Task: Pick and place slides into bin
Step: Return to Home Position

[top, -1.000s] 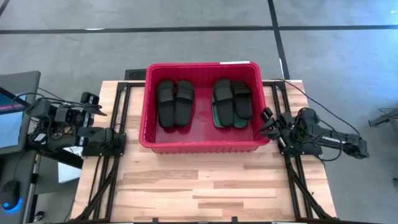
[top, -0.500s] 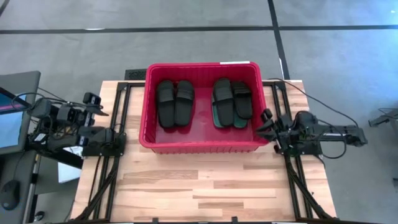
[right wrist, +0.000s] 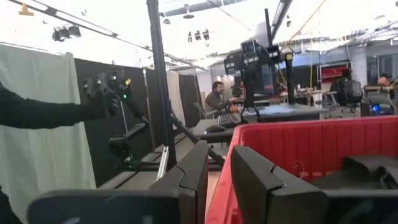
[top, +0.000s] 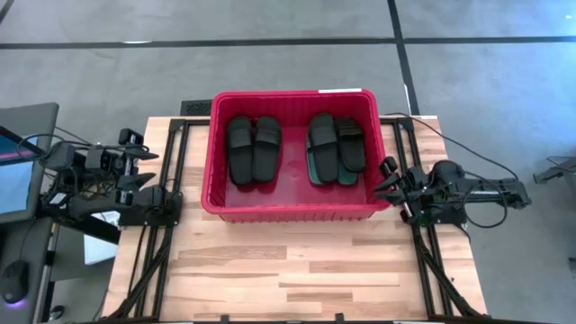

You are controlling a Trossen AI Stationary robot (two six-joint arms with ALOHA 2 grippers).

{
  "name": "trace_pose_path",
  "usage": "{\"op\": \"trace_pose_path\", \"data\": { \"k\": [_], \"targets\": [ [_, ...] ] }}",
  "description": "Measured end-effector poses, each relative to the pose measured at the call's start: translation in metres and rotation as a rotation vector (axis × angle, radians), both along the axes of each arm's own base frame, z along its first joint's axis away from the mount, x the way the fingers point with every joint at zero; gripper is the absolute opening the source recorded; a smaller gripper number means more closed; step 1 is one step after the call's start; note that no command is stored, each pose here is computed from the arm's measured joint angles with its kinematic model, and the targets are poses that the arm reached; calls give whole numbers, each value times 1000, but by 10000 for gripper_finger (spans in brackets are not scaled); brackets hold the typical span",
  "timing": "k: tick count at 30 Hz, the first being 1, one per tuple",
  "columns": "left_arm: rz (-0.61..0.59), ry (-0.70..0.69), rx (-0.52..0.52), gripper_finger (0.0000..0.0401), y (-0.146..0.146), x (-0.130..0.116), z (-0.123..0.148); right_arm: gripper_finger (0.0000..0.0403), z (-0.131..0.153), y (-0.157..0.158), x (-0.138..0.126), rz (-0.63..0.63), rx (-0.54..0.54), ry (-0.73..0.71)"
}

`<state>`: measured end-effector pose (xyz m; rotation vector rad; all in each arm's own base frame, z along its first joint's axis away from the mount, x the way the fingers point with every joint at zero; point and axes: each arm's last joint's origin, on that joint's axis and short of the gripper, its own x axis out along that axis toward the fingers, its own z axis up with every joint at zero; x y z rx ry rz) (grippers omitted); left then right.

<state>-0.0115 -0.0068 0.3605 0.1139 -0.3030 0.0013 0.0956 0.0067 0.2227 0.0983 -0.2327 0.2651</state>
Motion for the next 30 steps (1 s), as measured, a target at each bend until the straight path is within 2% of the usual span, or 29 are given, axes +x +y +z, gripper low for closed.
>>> {"op": "trace_pose_path", "data": {
  "k": [19, 24, 30],
  "targets": [
    [-1, 13, -3, 199, 0, 0, -1, 59, 3, 0, -1, 16, 54, 9],
    [20, 161, -66, 198, 2, 4, -16, 59, 3, 0, -1, 16, 55, 9],
    [-5, 115, -39, 182, 3, 21, -31, 59, 3, 0, -1, 20, 71, 14]
  ]
}}
